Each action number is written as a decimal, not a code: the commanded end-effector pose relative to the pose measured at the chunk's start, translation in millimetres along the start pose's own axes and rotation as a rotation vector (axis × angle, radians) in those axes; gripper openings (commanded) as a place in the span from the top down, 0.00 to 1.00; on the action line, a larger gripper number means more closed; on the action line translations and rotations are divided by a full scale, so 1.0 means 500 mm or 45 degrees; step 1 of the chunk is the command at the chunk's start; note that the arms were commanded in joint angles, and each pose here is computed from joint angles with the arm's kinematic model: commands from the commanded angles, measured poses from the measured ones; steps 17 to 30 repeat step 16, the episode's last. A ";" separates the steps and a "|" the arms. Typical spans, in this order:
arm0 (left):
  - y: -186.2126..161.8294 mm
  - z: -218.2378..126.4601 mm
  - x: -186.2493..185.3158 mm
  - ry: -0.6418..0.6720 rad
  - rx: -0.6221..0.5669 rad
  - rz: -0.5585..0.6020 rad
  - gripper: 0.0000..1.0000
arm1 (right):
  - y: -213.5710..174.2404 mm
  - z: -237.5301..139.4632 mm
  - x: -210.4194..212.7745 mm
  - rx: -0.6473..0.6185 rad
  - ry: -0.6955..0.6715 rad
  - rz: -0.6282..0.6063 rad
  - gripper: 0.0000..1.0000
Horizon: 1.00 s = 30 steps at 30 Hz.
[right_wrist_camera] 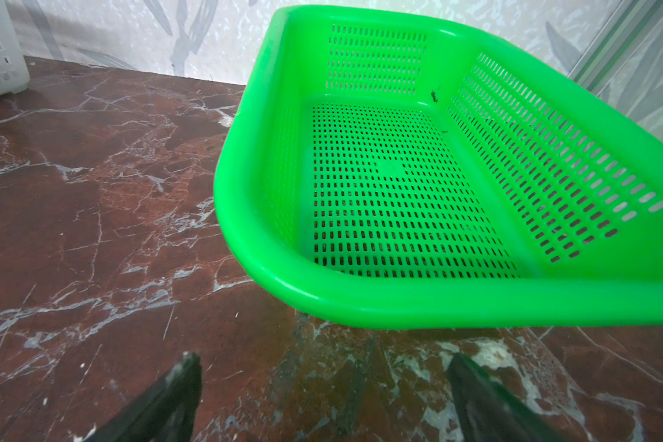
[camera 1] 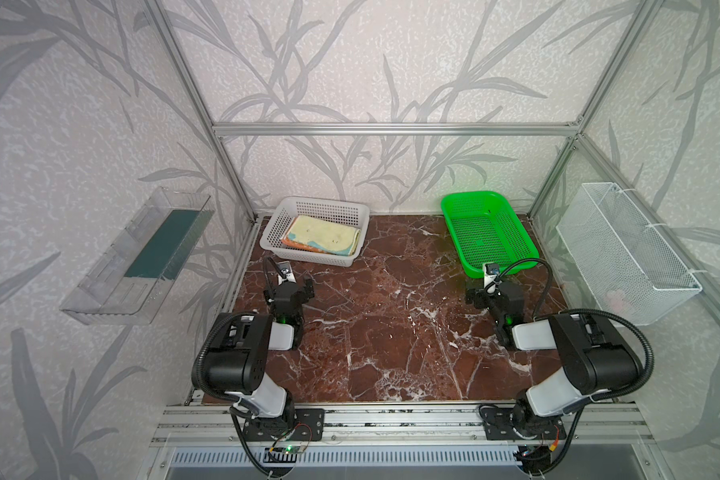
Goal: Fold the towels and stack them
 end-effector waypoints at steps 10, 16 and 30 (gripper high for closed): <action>0.012 0.001 0.009 0.032 -0.019 -0.040 0.01 | 0.029 0.003 0.005 -0.074 -0.027 -0.017 0.01; 0.013 0.001 0.009 0.032 -0.021 -0.038 0.01 | 0.030 0.004 0.005 -0.072 -0.016 -0.010 0.01; 0.013 0.001 0.009 0.032 -0.021 -0.038 0.01 | 0.030 0.004 0.005 -0.072 -0.016 -0.010 0.01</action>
Point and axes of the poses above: each gripper's point midway between its finger pads, its own z axis out along the fingers, its own x axis along the line the jaws close on, y = z × x, the point moved 4 cm from there along -z, back along the fingers, and after that the axes turned 8 degrees about z, right-handed, at the moved point
